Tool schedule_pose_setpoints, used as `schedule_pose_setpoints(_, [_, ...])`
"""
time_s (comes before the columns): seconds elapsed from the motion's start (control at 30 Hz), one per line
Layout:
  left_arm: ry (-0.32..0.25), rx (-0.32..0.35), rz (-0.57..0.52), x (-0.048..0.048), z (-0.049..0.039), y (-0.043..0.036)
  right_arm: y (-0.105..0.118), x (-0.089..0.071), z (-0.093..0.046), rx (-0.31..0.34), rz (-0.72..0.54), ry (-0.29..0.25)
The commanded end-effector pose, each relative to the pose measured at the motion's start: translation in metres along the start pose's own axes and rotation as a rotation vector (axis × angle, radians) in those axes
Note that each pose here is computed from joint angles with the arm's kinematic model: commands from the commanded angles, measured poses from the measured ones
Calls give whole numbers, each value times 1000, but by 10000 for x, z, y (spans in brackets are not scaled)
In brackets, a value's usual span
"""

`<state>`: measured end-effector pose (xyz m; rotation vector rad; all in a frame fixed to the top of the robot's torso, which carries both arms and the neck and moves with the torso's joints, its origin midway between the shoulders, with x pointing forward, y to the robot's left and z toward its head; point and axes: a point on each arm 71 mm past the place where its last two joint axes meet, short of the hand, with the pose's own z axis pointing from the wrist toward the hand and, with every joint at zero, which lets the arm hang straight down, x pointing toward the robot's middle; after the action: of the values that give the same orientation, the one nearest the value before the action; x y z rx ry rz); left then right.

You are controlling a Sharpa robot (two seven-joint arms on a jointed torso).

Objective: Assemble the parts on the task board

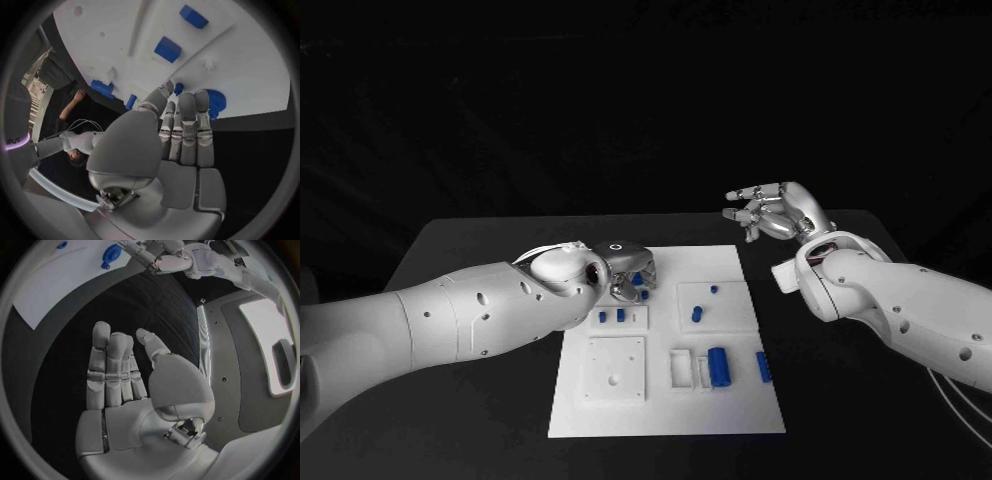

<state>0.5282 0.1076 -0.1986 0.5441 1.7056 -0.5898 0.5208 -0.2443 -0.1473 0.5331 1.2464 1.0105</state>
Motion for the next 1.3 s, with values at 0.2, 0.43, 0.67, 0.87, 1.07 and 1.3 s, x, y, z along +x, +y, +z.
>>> schedule_pose_setpoints(0.2, [7,-4,23,45,23,23,19,13,-3,-15,-1,13])
schedule_pose_setpoints(0.43, [3,-2,22,79,40,28,24,16,-5,-17,-1,14])
schedule_pose_setpoints(0.67, [5,1,16,107,49,27,33,23,-6,-20,-2,16])
schedule_pose_setpoints(0.87, [9,6,11,117,57,16,37,31,-3,-22,-3,18])
schedule_pose_setpoints(1.07, [22,2,9,131,66,20,38,32,-3,-23,-5,18])
schedule_pose_setpoints(1.3, [39,-12,9,157,75,42,39,31,-4,-24,-6,18])
